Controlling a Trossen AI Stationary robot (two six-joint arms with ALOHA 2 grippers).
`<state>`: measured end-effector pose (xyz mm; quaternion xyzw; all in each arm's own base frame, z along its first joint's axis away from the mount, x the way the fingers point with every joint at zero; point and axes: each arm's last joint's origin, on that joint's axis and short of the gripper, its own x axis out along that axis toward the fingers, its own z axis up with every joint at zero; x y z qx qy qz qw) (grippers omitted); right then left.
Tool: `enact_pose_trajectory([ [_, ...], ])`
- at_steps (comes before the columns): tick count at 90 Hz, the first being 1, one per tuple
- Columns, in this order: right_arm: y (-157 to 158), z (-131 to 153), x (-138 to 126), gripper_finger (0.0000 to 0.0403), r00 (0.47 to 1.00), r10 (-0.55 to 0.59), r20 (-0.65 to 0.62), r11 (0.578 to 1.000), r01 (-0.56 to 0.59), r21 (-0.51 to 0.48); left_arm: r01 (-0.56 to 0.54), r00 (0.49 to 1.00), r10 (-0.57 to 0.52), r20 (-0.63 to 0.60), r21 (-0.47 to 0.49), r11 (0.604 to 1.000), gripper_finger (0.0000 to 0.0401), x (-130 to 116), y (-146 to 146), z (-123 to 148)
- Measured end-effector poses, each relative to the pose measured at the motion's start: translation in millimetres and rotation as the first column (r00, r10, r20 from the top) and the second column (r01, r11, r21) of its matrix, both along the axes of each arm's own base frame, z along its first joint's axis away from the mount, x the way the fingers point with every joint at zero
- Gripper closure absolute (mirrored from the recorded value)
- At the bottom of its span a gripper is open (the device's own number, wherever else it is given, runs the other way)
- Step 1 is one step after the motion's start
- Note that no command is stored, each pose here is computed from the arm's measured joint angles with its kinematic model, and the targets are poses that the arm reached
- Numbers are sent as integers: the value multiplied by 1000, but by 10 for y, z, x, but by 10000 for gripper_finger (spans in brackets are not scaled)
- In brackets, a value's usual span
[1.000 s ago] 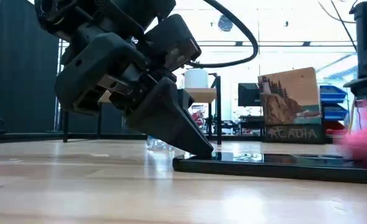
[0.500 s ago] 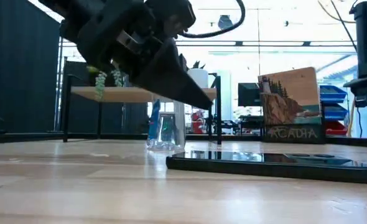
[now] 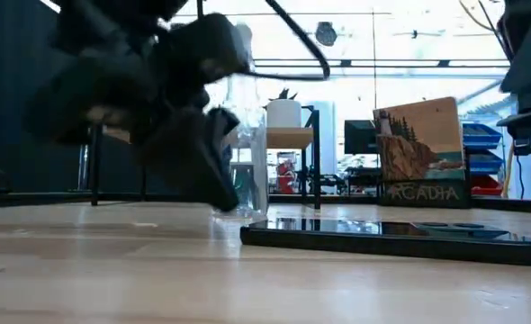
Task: Apply microfiber cloth
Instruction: Wipe the black cellphone with the pink microfiber cloth
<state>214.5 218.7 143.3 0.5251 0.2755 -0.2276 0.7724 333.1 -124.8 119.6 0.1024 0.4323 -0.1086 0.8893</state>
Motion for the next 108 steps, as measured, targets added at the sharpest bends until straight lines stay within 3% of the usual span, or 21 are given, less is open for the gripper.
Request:
enact_pose_trajectory([
  [19, -9, -178, 108, 122, 998, -38, -59, 993, 44, 106, 28, 999, -28, 24, 13, 1000, 390, 57, -17, -114],
  [59, -108, -346, 305, 122, 991, -111, -79, 979, 123, 163, 64, 992, -59, 108, -41, 997, 390, 142, -57, -150],
  [92, -138, -344, 361, 122, 997, -73, -21, 995, 74, 66, 88, 989, -78, 127, -76, 993, 390, 203, -75, -192],
  [108, -198, -331, 423, 122, 991, -105, 84, 991, 111, -69, 89, 988, -78, 133, -78, 993, 390, 210, -80, -186],
])
